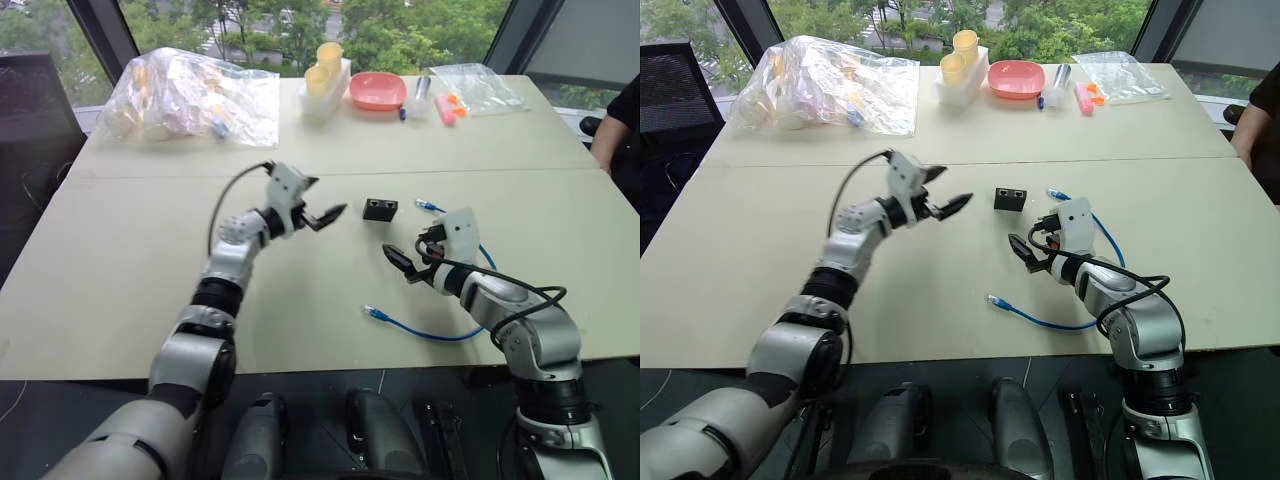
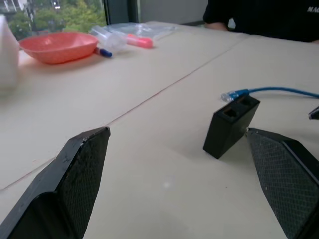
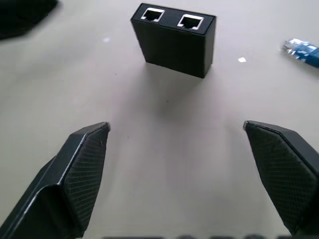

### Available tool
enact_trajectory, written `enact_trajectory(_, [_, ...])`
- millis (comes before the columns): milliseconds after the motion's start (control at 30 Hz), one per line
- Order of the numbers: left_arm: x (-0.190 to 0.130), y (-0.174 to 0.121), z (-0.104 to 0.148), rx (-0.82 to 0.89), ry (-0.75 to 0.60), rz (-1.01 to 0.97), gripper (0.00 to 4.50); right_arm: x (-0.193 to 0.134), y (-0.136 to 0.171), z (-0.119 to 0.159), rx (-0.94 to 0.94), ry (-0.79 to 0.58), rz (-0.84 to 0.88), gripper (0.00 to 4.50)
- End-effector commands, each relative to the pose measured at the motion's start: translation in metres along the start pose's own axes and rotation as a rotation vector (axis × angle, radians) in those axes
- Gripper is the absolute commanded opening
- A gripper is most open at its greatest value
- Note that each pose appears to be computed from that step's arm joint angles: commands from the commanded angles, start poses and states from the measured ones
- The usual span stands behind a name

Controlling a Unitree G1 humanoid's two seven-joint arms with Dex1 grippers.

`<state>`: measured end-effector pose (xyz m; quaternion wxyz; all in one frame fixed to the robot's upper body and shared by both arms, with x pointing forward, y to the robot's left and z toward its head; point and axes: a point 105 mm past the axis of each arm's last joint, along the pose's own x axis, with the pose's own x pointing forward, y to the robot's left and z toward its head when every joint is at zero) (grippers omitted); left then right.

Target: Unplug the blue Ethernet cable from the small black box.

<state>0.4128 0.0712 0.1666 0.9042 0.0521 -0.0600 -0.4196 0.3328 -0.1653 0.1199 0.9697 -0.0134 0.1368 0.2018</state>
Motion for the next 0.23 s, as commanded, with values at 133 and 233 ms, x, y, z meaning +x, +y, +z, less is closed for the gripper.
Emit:
enact_trajectory(133, [-0.060,0.009,0.029,-0.011,0.060,-0.011,4.47,-0.024,0.004,0.027,-0.087,-0.122,0.131,4.50])
enact_trajectory(233, [-0.082,0.008,0.024,-0.049,0.106,0.015,4.47,-0.031,0.008,0.027,-0.097,-0.132,0.184,4.50])
